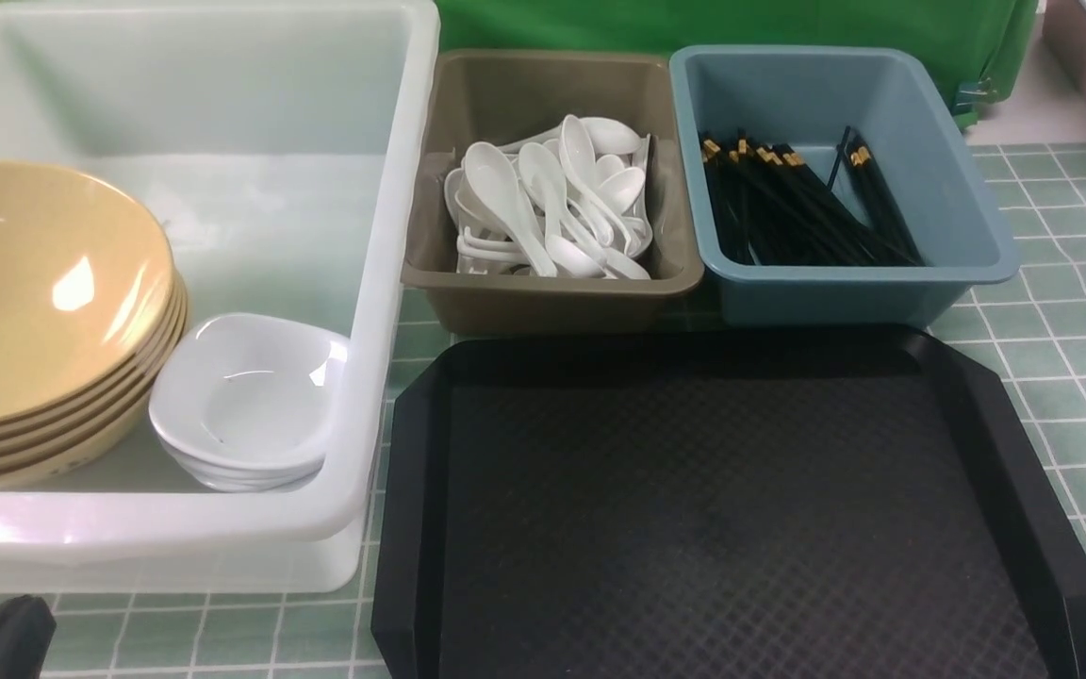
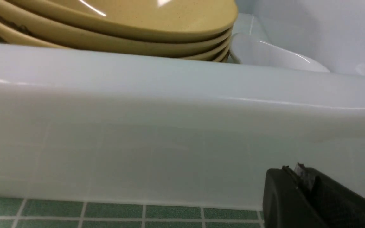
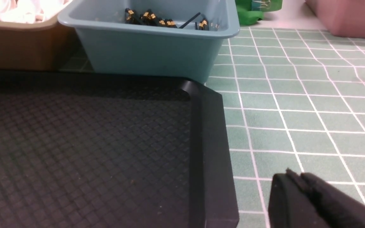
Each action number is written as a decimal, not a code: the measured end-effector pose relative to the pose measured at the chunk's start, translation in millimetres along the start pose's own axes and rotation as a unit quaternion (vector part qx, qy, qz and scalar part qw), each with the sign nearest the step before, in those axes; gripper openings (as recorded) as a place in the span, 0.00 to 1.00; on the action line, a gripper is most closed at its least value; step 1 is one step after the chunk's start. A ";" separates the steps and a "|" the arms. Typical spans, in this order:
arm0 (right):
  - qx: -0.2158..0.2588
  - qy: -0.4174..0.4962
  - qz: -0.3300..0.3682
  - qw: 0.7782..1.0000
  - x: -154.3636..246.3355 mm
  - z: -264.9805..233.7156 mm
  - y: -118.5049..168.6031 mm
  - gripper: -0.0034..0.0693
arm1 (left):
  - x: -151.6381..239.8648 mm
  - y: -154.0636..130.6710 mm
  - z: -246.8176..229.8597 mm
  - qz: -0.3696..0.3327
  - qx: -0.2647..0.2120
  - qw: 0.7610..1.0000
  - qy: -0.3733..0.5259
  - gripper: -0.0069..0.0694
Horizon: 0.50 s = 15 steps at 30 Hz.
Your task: On blue table put chopsticks spoon bowls plates into blue grey white boxes.
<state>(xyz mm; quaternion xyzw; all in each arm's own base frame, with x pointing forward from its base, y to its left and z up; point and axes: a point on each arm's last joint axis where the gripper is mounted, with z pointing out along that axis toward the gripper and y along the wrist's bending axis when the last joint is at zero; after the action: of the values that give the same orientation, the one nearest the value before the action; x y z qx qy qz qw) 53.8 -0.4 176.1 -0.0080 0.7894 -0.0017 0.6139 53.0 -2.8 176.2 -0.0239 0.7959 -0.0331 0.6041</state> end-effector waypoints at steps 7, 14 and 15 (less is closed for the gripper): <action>0.000 0.000 0.000 1.000 0.0 0.0 0.0 0.18 | -0.1 0.2 0.0 0.009 -0.001 1.000 0.000 0.09; 0.000 0.000 0.000 1.000 0.0 0.0 0.0 0.18 | -0.1 0.2 0.0 0.011 -0.001 1.000 0.000 0.09; 0.000 0.000 0.000 1.000 0.0 0.0 0.0 0.18 | -0.1 0.2 0.0 0.011 -0.001 1.000 0.000 0.09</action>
<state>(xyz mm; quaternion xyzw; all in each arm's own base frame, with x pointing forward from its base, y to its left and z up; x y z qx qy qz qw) 53.8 -0.4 176.1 -0.0080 0.7894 -0.0017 0.6139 53.0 -2.6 176.2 -0.0157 0.7960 -0.0254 0.6046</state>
